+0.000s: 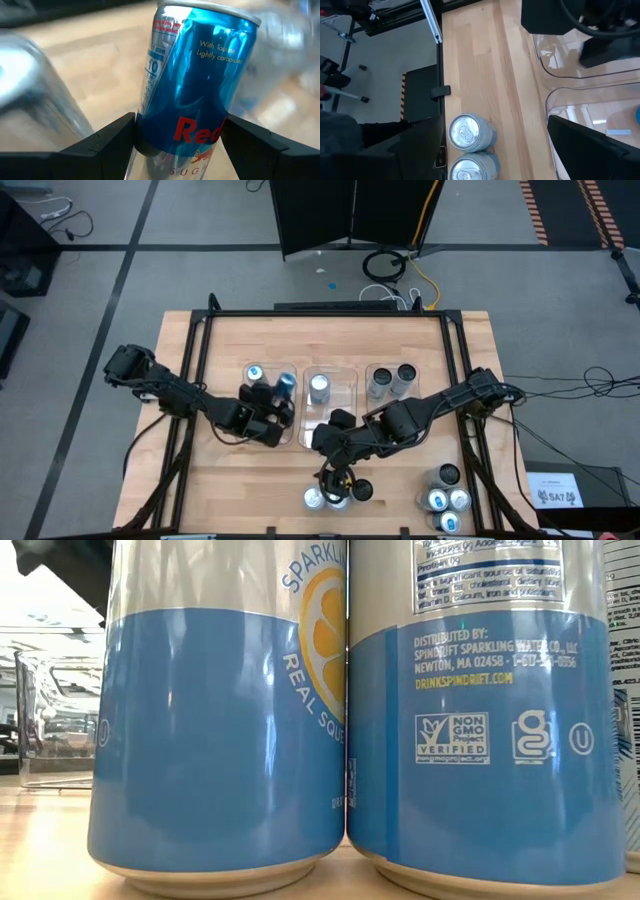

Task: Sort soda cans
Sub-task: Put the top blue soda can into the left transparent bin

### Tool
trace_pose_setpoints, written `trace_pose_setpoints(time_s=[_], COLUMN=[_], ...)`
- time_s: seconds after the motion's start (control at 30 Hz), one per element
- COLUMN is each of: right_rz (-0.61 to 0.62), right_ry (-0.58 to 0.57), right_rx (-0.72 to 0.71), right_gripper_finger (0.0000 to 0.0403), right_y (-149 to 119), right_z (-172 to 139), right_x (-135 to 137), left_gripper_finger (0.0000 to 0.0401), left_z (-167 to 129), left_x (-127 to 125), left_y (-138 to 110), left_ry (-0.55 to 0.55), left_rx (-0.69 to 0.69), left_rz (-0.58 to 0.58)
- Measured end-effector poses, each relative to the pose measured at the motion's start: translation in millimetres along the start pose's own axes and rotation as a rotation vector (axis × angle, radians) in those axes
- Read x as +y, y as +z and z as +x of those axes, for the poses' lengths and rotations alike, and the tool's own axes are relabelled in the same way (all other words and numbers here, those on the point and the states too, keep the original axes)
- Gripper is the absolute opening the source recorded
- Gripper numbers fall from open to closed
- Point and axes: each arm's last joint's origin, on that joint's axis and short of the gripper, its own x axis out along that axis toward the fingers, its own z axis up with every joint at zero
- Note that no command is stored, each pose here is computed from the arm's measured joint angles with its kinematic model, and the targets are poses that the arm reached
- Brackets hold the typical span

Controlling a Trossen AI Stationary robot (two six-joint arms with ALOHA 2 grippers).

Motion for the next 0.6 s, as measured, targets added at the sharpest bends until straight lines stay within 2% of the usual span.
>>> trace_pose_setpoints(time_s=[0.2,0.3,0.43,0.6], right_rz=[-0.009,-0.014,-0.015,-0.019], right_ry=[0.011,0.015,0.006,-0.027], right_rx=[0.000,0.002,-0.003,-0.018], right_gripper_finger=[0.0350,0.0350,0.0350,0.0350], right_y=[-2.7,-4.1,-4.4,-4.3], right_z=[-0.6,-0.9,-1.0,-1.0], right_x=[4.9,6.8,7.0,5.8], left_gripper_finger=[0.0284,0.0284,0.0284,0.0284], left_z=[-3.4,-1.9,2.5,5.3], left_x=[2.4,6.3,11.1,11.1], left_y=[3.5,-1.6,-22.1,-44.5], left_ry=[0.071,0.086,0.059,0.046], left_rx=[-0.244,-0.286,-0.358,-0.383], left_rz=[-0.006,-0.022,-0.143,-0.114])
